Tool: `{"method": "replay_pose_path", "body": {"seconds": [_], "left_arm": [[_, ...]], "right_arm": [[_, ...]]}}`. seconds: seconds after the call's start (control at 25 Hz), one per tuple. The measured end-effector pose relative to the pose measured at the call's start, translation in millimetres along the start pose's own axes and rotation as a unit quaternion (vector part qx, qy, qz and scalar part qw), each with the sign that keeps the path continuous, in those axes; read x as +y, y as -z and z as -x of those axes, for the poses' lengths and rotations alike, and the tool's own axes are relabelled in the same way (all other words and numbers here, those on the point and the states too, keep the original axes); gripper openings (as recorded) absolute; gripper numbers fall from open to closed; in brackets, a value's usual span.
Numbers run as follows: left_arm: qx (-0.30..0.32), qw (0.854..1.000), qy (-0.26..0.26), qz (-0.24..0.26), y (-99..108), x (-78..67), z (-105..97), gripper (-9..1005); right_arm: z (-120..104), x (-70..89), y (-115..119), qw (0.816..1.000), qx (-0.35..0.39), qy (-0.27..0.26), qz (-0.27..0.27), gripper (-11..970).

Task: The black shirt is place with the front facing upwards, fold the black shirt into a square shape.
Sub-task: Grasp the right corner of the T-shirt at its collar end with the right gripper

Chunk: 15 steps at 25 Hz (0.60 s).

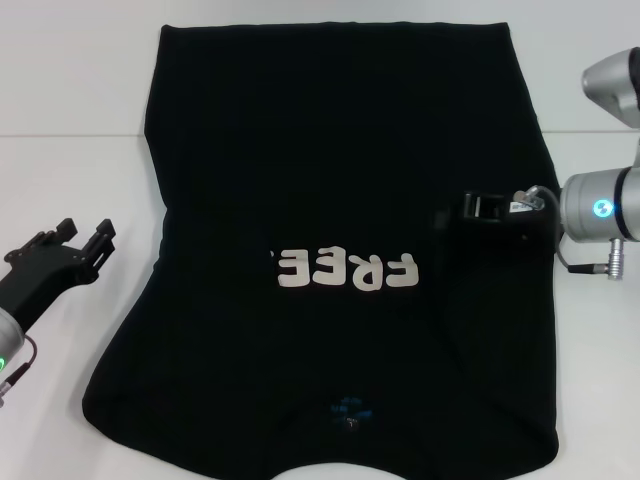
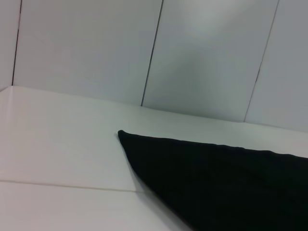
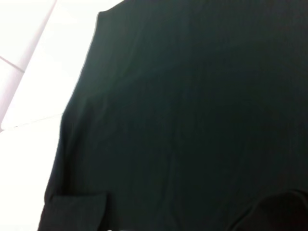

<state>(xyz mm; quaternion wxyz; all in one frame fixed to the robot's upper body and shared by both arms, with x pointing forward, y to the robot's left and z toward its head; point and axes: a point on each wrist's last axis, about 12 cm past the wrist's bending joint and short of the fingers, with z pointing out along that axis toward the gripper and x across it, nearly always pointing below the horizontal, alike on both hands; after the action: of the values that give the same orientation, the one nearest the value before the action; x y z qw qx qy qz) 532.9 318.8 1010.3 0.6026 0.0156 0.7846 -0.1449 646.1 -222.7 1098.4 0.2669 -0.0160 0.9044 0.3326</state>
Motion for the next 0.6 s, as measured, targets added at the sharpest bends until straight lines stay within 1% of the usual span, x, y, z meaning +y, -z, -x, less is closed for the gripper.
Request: {"method": "replay_pose_path", "body": {"seconds": [0.16,0.44,0.56,0.6], "left_arm": [[0.001,1.000,-0.001,-0.001,0.1,-0.7,-1.1,540],[0.002,1.000,0.001,-0.002,1.4,-1.3,-2.9,541],[0.003,1.000,0.001,-0.003,1.4,-1.9,-3.3,541],[0.003,1.000,0.001,-0.004,1.4,-2.0,-3.4,541]], "right_arm": [[-1.1,2.6,-1.9,1.000,-0.003,0.006,0.007,90],[-3.8,-1.7,0.3,1.000,-0.004,-0.002,0.008,145],[-3.4,-3.2,3.3,1.000,-0.013,-0.003,0.015,377],[-3.0,-3.6,5.4,1.000,-0.018,-0.004,0.023,425]]}}
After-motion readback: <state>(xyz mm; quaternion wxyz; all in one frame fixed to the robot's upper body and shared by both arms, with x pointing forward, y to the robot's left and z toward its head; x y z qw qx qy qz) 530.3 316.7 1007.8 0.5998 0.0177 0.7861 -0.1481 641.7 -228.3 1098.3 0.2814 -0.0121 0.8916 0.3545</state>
